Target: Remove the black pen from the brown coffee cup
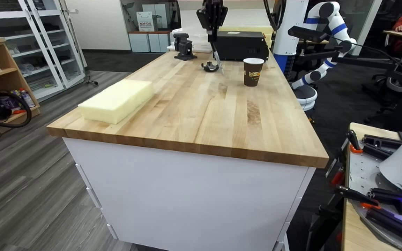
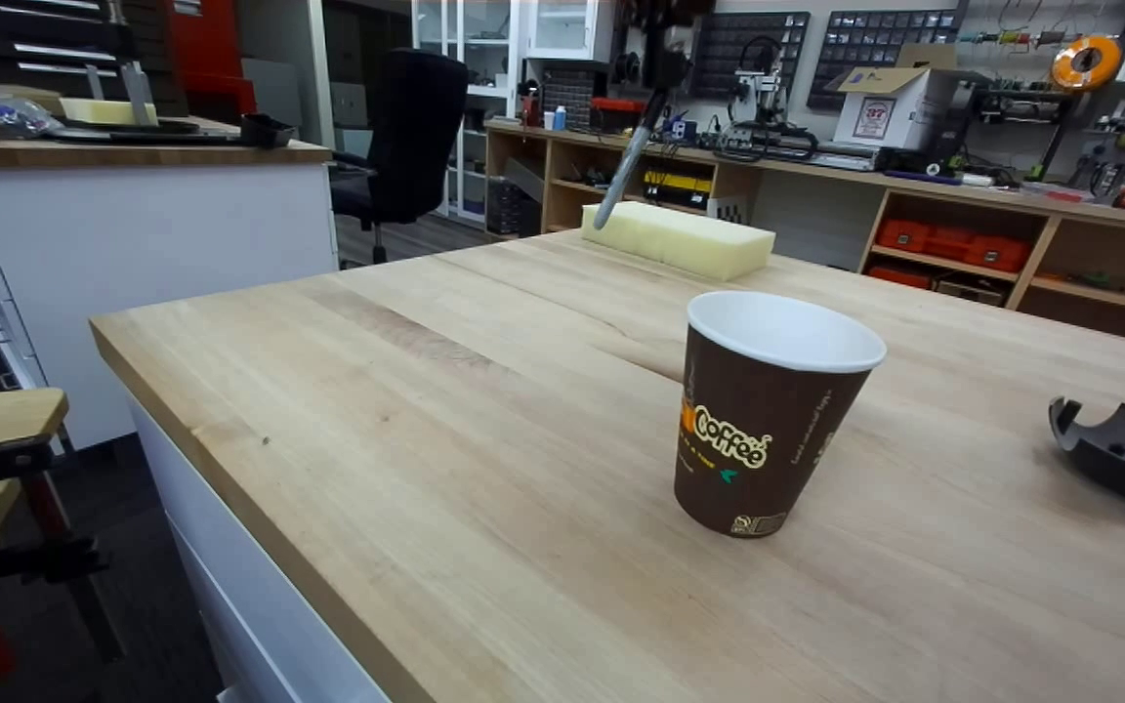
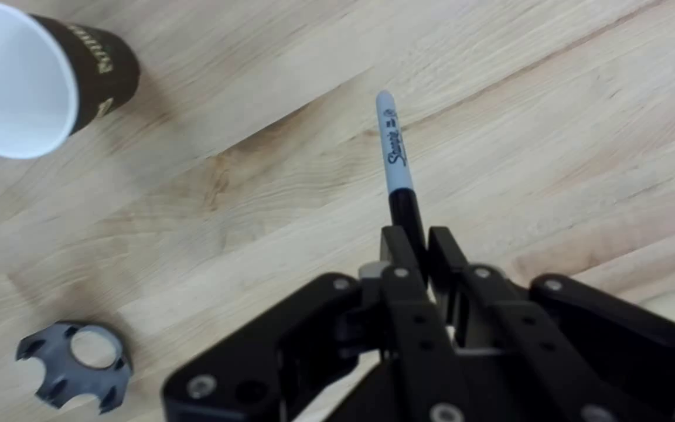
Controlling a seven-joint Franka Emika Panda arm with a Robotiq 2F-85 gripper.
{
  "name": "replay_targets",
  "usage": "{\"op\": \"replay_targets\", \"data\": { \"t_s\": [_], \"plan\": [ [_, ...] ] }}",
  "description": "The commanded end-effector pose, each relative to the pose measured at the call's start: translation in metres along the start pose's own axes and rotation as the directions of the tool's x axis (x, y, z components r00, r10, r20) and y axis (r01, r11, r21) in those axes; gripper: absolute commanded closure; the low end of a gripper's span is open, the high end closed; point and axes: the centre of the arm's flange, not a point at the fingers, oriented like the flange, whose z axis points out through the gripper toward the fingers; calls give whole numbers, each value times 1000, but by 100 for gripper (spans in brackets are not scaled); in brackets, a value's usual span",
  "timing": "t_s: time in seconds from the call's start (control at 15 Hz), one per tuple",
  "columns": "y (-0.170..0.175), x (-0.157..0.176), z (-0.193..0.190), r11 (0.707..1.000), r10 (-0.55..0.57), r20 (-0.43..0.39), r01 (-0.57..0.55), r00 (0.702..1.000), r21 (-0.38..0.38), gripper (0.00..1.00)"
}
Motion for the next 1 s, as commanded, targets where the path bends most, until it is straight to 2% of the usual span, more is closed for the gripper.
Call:
{"op": "replay_targets", "data": {
  "t_s": [0.0,0.27,0.33,0.47,0.67,0.93],
  "plan": [
    [-50,-44,40,999,-23,37,21,999,33,97],
    [-106,-85,67,997,-67,76,65,995,36,97],
    [-117,-97,69,997,-72,74,72,995,11,63],
    [-133,-119,72,996,-73,58,76,996,-52,56],
    [-139,-146,69,984,-52,-7,50,999,-170,37],
    [-127,-175,62,966,20,-72,-38,997,-257,11]
  ]
}}
